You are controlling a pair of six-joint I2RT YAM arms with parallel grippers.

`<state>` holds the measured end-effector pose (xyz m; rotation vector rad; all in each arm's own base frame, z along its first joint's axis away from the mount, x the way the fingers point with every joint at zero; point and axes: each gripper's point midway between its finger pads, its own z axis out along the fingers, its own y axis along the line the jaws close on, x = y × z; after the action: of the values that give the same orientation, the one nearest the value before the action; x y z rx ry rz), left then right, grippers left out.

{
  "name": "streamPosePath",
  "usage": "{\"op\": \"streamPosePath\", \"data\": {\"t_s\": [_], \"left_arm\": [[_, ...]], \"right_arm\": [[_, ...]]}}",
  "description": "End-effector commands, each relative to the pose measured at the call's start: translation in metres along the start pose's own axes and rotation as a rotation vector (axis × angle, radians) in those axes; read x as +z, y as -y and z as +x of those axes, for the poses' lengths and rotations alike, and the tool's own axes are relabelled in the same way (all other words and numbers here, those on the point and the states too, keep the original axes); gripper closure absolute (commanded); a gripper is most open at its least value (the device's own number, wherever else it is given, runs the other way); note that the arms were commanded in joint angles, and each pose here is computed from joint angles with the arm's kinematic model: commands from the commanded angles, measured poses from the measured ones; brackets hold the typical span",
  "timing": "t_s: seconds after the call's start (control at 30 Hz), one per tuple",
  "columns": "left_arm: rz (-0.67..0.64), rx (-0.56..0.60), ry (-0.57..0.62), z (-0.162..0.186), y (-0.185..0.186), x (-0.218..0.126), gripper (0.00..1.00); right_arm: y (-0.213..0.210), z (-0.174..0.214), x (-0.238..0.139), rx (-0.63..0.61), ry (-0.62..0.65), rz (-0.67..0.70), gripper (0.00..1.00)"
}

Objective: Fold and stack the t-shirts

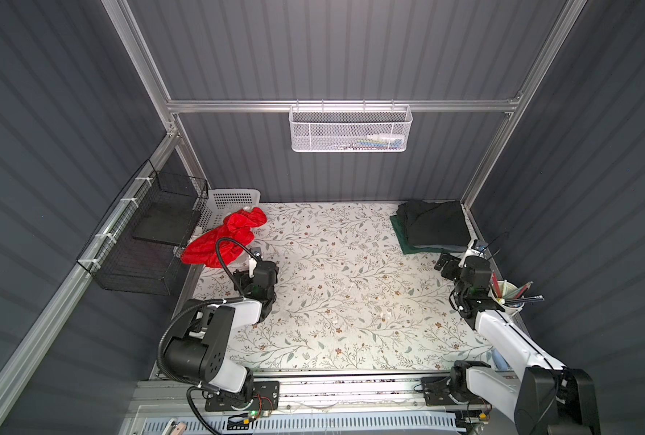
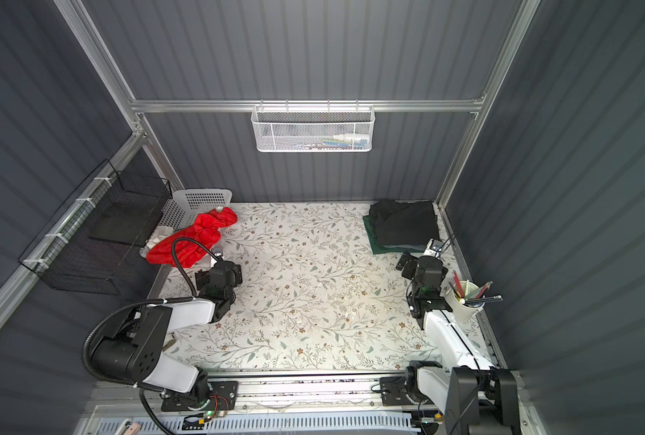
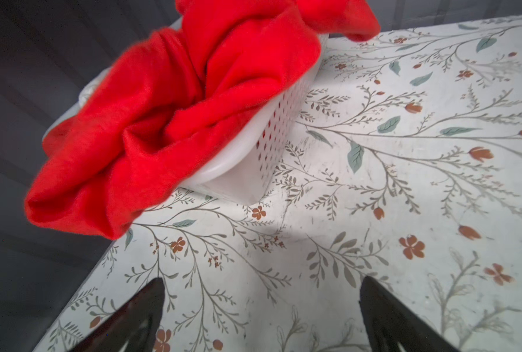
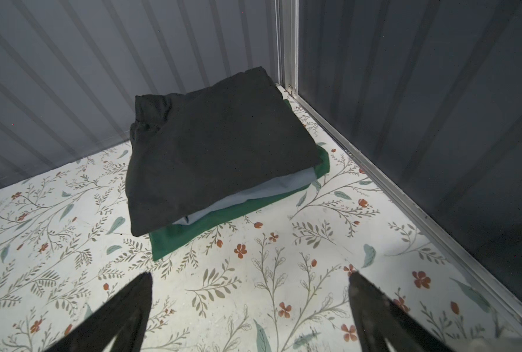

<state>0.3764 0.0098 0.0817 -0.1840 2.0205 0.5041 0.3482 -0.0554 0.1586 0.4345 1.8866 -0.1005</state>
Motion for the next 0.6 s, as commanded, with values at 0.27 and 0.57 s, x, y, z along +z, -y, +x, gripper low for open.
{"op": "streamPosePath", "data": {"t_s": [0.27,0.57], "left_arm": [[0.135,-0.082,0.124,-0.013,0.009,0.024,0.00],[0.170,-0.104,0.098,-0.006,0.009,0.036,0.00]], "right_arm": [[0.030,0.016,0.007,0.028,-0.004,0.087,0.01],[0.044,0.022,0.012,0.034,0.030,0.134,0.01]]}}
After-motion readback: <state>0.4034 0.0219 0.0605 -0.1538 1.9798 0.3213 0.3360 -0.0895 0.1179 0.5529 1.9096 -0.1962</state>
